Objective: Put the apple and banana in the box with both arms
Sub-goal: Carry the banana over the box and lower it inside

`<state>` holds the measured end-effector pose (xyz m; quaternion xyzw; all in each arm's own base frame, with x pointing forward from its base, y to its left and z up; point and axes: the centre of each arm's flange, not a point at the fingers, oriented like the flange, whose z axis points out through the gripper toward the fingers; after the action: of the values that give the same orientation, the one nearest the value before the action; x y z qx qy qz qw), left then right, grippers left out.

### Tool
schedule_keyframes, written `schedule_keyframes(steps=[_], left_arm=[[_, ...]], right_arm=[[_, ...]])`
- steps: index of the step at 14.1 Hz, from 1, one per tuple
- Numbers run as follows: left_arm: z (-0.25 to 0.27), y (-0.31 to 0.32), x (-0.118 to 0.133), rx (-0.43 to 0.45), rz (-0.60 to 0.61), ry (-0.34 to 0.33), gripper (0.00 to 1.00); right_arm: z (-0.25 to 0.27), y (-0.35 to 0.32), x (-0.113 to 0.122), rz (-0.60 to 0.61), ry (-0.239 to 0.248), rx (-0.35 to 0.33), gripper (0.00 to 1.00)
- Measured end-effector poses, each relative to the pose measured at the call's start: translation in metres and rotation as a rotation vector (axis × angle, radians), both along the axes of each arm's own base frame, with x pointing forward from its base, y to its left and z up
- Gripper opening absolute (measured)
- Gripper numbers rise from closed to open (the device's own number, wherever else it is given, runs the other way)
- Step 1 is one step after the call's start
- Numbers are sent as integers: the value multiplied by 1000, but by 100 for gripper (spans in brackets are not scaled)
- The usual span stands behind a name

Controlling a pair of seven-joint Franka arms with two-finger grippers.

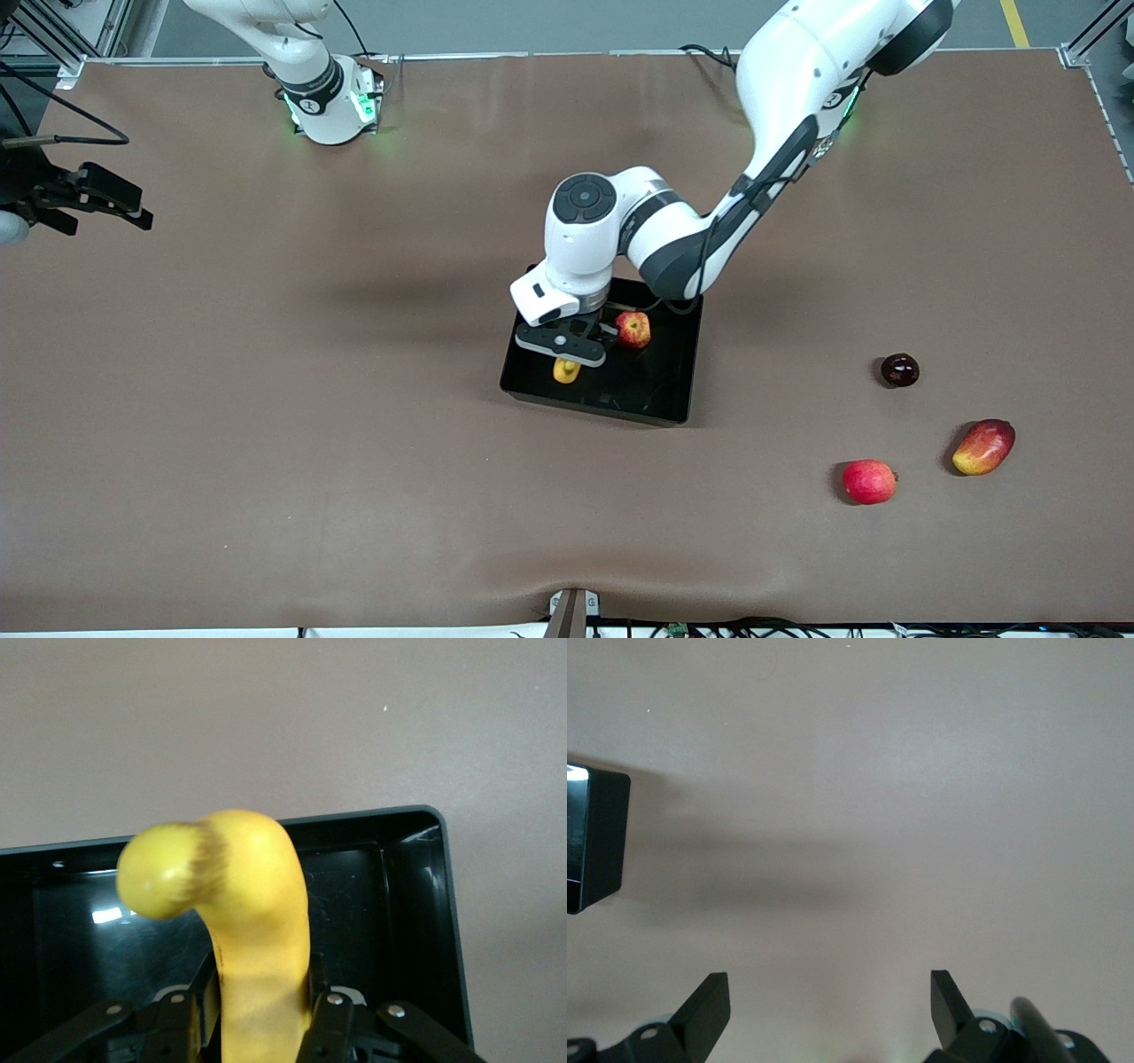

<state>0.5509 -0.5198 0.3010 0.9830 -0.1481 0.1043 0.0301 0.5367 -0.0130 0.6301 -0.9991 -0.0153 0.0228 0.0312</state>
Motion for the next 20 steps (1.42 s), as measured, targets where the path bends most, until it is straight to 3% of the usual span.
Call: schedule_keyframes(steps=[4,8,12,14,18,20], left_arm=[[-60,-11,-10,-13,47,38,42],[-108,-18,-25,40,74,51,42],[-112,-22,-27,58,66,29,42],[-109,-23,-25,54,69,22,58],[-55,-17,-7,32,132,17,99],[-5,-7,6,0,183,13,100]], right_arm=[[0,0,0,0,0,1,100],[0,0,0,0,1,1,100],[-1,0,0,0,2,1,100],[-1,0,0,0,3,1,100],[-1,0,1,0,3,1,100],[-1,0,1,0,4,1,100]])
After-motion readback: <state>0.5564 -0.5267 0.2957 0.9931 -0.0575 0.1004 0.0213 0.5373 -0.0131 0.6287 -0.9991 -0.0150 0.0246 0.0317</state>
